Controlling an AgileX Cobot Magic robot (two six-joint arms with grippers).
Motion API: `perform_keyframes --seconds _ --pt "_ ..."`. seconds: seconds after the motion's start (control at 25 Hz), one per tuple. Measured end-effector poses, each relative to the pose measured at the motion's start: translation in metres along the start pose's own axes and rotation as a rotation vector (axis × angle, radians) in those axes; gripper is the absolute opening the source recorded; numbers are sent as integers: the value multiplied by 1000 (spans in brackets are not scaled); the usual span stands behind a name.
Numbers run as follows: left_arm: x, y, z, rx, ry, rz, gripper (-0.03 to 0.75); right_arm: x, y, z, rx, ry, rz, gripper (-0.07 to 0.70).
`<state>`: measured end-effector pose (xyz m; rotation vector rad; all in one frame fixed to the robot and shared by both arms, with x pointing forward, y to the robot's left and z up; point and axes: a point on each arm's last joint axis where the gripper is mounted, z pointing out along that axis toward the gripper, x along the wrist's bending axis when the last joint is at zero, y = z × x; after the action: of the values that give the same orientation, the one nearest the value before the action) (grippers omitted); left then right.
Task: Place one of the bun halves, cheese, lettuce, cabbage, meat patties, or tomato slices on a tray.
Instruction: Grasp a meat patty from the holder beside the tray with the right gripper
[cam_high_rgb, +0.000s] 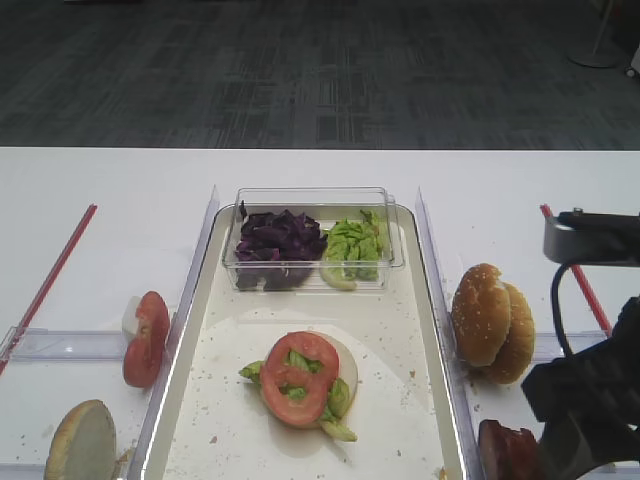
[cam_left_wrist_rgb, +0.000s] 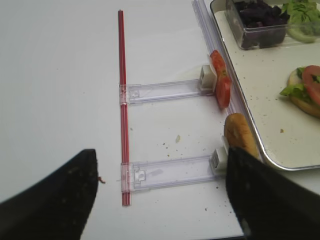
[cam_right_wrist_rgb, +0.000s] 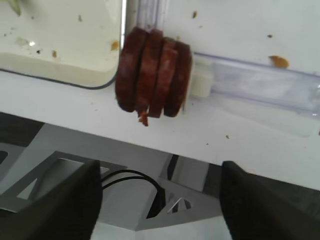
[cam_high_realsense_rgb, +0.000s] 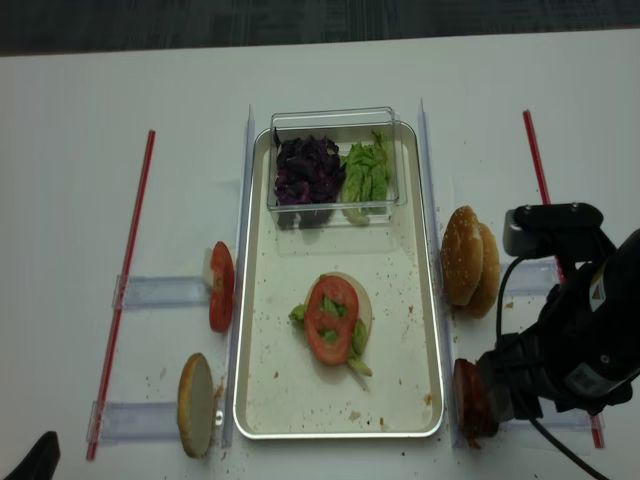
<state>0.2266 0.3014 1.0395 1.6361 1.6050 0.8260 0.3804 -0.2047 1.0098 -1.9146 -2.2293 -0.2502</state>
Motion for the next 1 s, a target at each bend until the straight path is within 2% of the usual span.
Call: perform_keyframes --seconds 0.44,1.0 --pt "0 0 0 0 0 0 493 37 -21 7 79 81 -110 519" --pt "0 0 0 0 0 0 493 38 -20 12 80 36 -129 505"
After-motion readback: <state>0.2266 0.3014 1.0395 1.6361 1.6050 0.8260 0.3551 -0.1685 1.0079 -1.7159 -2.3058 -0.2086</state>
